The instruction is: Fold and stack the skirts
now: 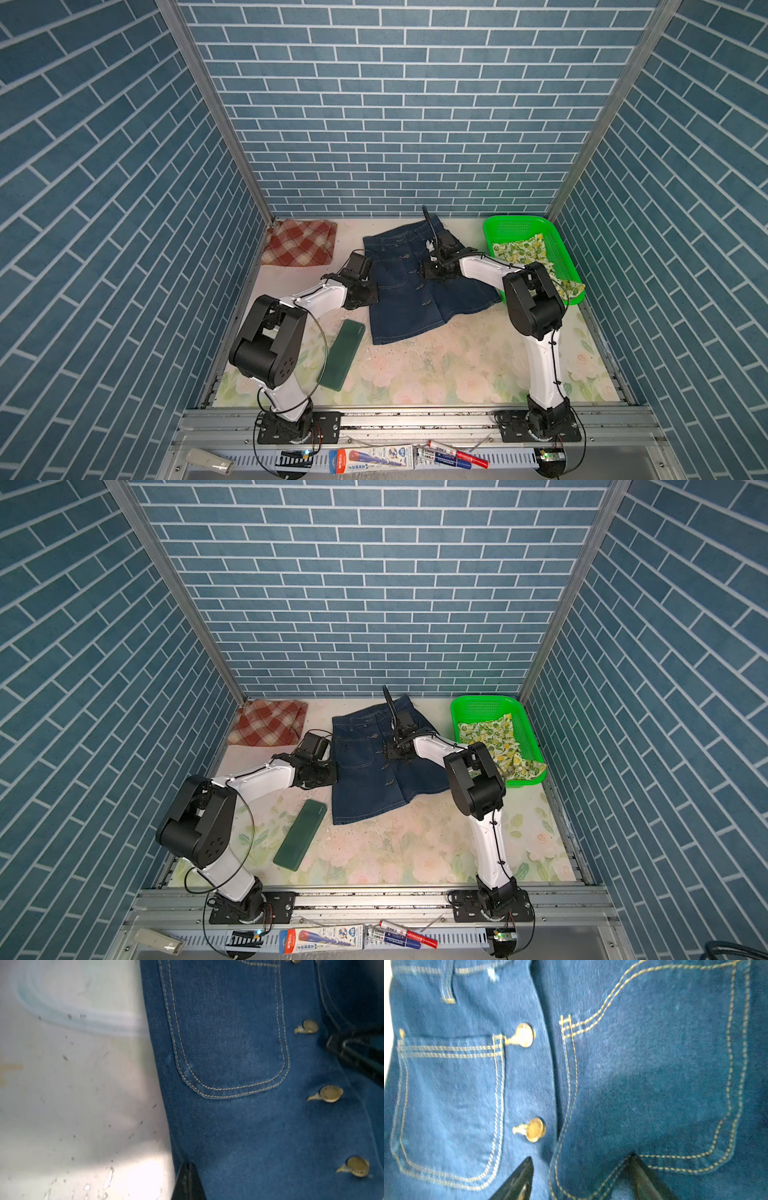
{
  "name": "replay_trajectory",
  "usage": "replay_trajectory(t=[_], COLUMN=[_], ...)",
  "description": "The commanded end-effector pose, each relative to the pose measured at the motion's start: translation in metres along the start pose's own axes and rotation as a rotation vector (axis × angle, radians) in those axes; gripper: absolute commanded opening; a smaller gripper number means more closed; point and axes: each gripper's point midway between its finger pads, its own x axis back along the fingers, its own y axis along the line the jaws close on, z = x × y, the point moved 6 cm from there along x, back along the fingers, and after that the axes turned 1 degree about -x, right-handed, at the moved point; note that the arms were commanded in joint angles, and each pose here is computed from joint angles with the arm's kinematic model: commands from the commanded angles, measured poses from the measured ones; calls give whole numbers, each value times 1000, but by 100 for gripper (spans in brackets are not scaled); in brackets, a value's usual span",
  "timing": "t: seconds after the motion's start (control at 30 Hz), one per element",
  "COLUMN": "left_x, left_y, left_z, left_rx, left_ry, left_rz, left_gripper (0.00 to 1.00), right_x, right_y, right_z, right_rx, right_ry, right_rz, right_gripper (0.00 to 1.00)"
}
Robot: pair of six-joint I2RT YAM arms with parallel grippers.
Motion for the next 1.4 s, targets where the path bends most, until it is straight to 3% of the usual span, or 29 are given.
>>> replay_trajectory(t=[0.0, 0.27, 0.5, 0.67, 0.83, 0.9, 1.07, 1.37], left_x=[7, 25, 45, 37, 34, 37, 51, 44], left_y=[-7, -1, 18, 26, 15, 14, 9, 11], left_z=[10, 28, 31, 23, 12, 7, -14, -37], left_rx=[4, 14, 54, 104, 108, 96, 42, -16], left_ry=[11, 2, -54, -47, -67, -84, -129, -118], left_rz=[22, -8, -103, -79, -30, -36, -78, -206], left_gripper=[0, 0, 0, 0, 56, 66, 75, 76], right_x=[-21, -3, 45, 71, 92, 98, 104, 72], right_y=[-5, -6, -9, -23, -51, -63, -79, -94], right_z=[17, 9, 0, 2, 14, 16, 9, -27], right_rx=[22, 83, 97, 98, 109, 101, 134, 191], right_ry=[87, 67, 1, -16, 10, 18, 31, 51], right_rz=[-4, 25, 28, 92, 203, 215, 234, 239], right_gripper=[72, 74, 77, 79, 81, 81, 80, 79])
